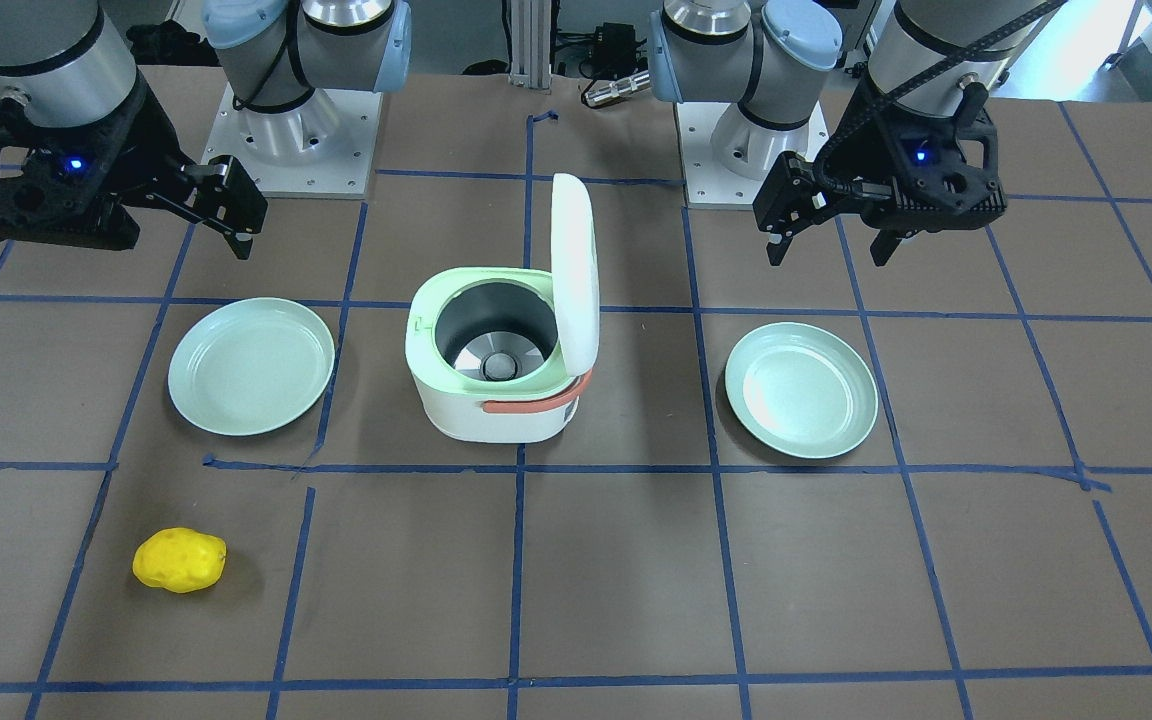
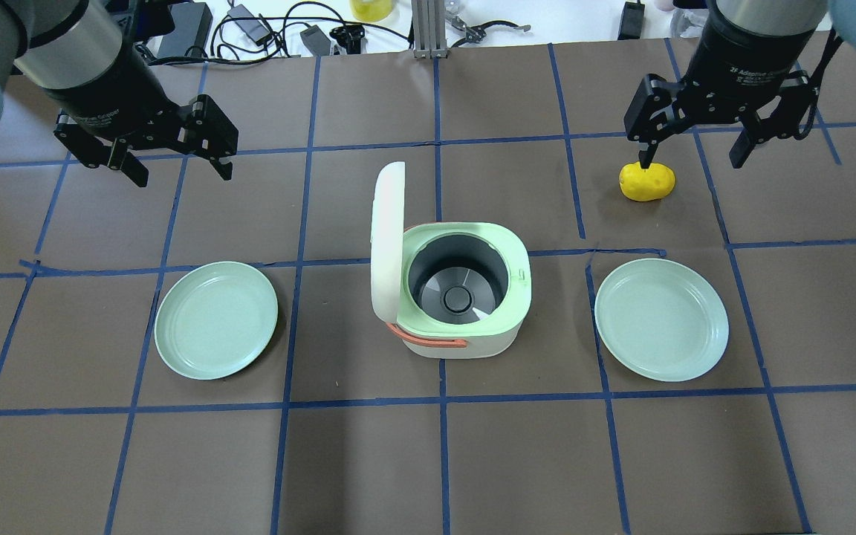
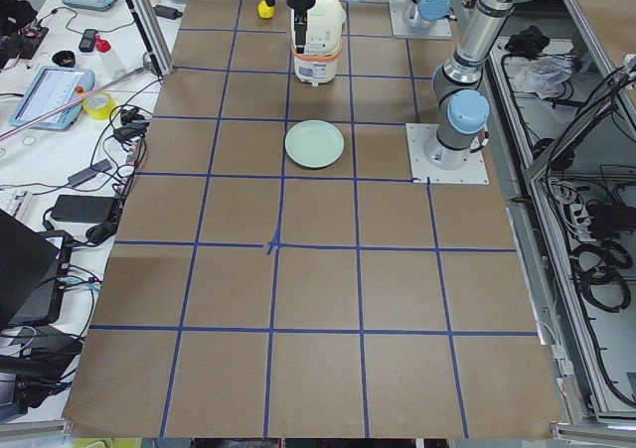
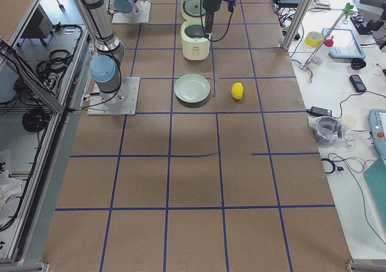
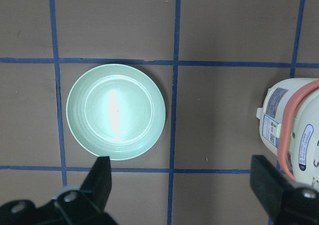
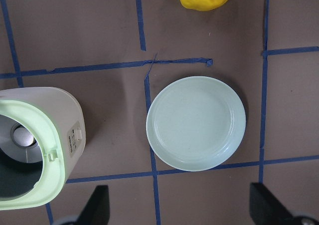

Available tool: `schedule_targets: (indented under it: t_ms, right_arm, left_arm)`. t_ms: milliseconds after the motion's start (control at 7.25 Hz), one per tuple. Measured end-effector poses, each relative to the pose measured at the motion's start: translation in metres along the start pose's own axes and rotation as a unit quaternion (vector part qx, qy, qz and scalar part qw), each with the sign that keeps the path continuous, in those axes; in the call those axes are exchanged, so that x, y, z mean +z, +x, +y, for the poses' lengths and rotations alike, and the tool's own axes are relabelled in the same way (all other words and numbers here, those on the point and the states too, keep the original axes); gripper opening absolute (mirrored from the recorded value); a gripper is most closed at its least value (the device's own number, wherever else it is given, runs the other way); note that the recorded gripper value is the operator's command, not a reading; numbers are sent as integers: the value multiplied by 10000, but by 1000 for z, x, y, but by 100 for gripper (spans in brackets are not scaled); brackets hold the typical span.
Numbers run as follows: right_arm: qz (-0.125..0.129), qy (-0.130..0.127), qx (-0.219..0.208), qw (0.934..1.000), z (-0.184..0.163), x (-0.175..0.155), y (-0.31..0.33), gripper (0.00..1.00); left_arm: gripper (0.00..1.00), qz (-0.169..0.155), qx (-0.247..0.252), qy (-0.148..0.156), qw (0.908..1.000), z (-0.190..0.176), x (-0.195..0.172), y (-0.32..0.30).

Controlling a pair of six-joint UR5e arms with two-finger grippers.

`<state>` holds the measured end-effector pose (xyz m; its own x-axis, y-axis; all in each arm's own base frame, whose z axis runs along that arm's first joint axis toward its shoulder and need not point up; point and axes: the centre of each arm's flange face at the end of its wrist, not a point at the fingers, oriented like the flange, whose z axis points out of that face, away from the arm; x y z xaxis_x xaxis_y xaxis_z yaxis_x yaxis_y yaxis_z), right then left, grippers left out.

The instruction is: Press rice cooker button

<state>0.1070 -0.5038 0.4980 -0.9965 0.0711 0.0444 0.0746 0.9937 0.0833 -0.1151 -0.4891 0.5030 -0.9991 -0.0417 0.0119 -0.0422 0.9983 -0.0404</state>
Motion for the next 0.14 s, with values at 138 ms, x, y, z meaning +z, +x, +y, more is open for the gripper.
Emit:
schedule_targets:
  t_ms: [138]
  right_arm:
    - [13,2,3,10000,0,0,0,100]
  left_arm:
    - [100,0,-2,0,10000,0,0,0]
